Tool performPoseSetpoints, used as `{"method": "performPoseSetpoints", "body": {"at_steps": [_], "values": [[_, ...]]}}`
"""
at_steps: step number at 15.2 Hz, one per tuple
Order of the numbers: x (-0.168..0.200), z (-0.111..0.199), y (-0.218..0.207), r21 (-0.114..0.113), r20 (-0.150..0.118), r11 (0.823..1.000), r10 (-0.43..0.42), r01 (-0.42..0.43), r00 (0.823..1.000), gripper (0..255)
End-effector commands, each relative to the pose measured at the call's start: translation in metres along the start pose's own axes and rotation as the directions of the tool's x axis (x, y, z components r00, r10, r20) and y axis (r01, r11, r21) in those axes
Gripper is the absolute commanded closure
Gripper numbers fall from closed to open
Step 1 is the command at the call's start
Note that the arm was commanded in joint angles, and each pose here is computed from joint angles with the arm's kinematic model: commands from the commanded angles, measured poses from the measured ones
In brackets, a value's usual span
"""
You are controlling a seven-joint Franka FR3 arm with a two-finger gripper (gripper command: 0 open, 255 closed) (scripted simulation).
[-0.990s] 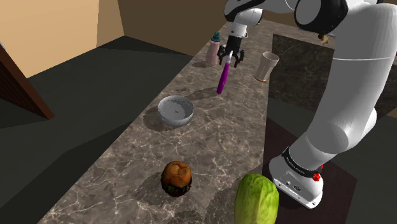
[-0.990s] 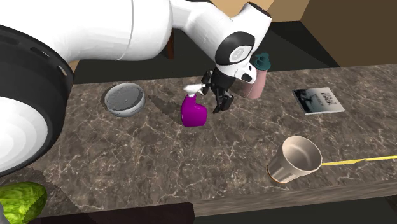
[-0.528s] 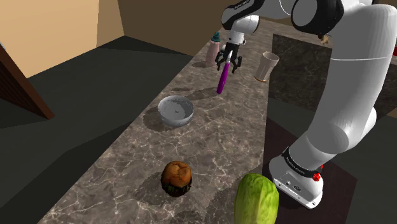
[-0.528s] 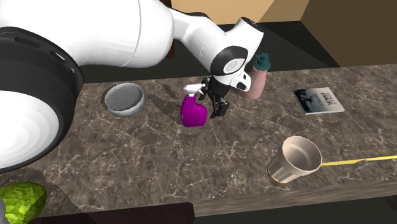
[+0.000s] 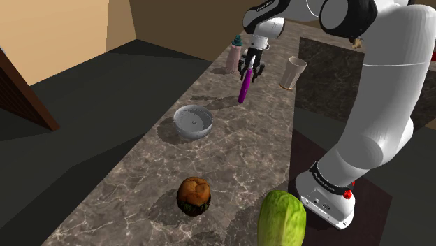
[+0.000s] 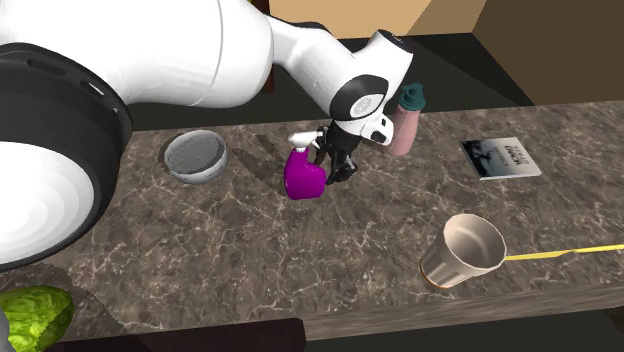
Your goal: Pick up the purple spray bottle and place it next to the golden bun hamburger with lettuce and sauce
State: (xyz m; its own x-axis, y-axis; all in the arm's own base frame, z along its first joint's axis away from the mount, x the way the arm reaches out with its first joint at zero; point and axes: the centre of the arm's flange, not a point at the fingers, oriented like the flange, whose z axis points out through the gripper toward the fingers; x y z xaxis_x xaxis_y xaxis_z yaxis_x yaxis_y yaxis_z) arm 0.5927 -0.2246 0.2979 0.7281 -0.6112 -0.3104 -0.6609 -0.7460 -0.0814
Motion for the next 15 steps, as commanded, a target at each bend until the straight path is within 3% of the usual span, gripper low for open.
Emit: {"method": "performPoseSetpoints", "body": {"at_steps": [1, 9, 15], "values": [[0.000, 0.000, 0.000, 0.000, 0.000, 1.000, 0.000, 0.000, 1.000, 255], [0.000, 0.000, 0.000, 0.000, 0.000, 1.000, 0.000, 0.000, 1.000, 255], [-0.010, -0.030, -0.003, 0.000, 0.000, 1.000, 0.000, 0.000, 1.000, 255]]}}
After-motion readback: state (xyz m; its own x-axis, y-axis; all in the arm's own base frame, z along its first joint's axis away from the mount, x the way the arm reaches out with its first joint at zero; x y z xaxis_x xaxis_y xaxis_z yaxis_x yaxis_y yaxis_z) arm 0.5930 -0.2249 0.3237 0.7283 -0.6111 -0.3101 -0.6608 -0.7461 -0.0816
